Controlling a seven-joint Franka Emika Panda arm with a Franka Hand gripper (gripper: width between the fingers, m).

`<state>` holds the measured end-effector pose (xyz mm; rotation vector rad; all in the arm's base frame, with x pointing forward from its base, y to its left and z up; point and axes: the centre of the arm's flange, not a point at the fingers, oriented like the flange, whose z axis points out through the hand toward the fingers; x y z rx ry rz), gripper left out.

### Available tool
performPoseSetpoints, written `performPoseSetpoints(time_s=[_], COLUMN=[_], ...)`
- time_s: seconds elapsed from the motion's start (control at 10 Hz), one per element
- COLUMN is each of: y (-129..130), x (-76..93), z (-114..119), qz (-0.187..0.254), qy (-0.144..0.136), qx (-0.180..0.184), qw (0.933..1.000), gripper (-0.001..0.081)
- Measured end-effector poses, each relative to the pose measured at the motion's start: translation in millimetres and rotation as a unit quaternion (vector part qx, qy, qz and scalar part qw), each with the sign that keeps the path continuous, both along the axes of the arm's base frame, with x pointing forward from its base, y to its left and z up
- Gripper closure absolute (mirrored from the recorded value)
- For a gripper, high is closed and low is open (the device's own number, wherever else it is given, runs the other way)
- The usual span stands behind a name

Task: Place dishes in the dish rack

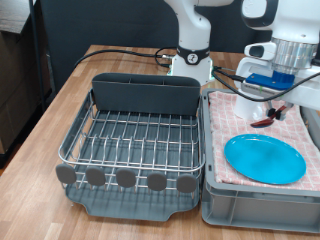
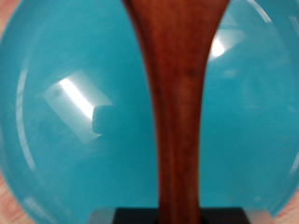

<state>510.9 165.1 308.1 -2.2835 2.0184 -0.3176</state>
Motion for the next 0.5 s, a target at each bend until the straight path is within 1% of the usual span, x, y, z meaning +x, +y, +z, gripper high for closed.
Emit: performPoseSetpoints(time_s=[0.2, 0.4, 0.5], y=[-23.8, -42.7, -51.2], x=[-10.7, -25.1, -32.7], z=[2.0, 7.7, 11.2], qz=[-0.076, -0.136, -0.168], qy=[0.008, 0.007, 0.004], qx=[0.007, 0.01, 0.012], qw=[0.9971, 0.9906, 0.9857], gripper=[0.0731, 0.0731, 0.0731])
